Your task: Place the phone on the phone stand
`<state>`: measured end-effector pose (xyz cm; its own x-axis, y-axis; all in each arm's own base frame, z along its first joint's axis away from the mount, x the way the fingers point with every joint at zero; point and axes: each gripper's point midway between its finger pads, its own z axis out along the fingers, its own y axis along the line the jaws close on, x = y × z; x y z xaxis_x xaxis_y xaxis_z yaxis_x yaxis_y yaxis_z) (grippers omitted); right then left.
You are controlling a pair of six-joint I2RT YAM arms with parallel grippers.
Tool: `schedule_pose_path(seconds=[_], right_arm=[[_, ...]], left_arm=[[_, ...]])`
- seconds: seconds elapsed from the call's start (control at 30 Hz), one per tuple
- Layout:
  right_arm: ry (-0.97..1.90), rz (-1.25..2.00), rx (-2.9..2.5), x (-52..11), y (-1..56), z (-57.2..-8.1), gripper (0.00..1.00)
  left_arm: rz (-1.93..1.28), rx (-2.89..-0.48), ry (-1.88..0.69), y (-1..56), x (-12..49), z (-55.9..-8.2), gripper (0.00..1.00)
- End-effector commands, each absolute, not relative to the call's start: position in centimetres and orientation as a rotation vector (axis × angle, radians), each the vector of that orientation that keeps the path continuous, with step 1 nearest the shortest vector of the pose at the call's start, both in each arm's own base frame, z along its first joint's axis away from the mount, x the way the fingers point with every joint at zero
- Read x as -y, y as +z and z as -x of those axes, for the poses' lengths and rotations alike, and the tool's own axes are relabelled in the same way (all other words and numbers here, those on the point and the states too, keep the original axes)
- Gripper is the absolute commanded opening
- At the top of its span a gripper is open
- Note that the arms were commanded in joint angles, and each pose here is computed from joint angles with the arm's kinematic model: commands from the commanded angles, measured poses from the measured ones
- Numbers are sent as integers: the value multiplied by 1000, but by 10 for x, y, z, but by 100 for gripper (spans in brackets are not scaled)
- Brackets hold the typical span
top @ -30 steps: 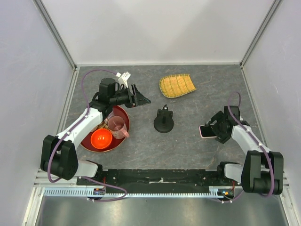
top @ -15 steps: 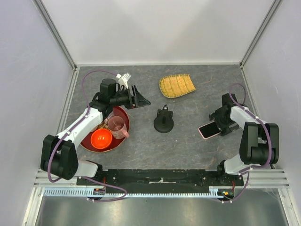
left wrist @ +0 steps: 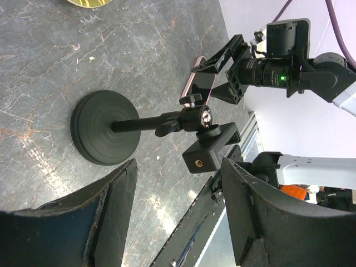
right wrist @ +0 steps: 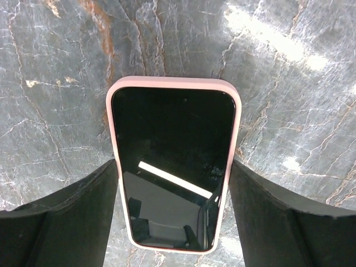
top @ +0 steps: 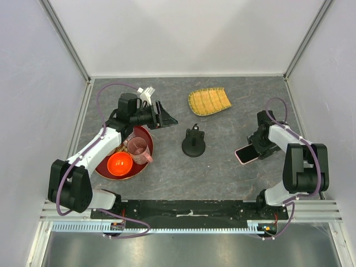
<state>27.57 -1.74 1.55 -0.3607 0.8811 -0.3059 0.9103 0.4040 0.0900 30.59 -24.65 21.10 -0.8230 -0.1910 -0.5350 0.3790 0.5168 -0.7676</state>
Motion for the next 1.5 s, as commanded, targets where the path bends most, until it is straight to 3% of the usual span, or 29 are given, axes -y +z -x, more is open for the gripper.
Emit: schedule_pose_path(seconds=[0.0,0.17,0.2,0.23,0.37,0.53,0.77,0.9,1.03,1.23,1.47], right_arm=[[-294,-1499,-2430,12,-6,-263,70],[-297,-1507,-2469,-1,-19,-265,33],[-297,-1496,-2470,-3,-20,-267,12],[-293,-1481,-2466,-3,-18,-269,0],[-180,-1235,-2430,-14,3,-303,0],[79,-609,-2390,-53,57,-334,0],[292,-138,-2039,-109,195,-339,0],[419,-130,-1871,-128,266,-321,0],[661,-218,-1734,-165,325,-304,0],[839,-351,-1679,-211,354,-274,0],[838,-422,-1646,-239,370,-266,0]], left_arm=[[-224,-2091,-1274,238,246,-310,68],[-219,-2104,-1252,234,245,-312,68],[-225,-2106,-1241,232,244,-313,68],[-230,-2100,-1234,235,244,-313,68],[-258,-2030,-1185,253,238,-312,68],[-375,-1834,-1125,293,235,-300,68],[-610,-1558,-1309,338,261,-252,68],[-771,-1451,-1344,347,286,-210,68],[-730,-1363,-1259,352,290,-197,74],[-714,-1357,-1201,345,297,-192,78],[-726,-1435,-1158,330,308,-198,78]])
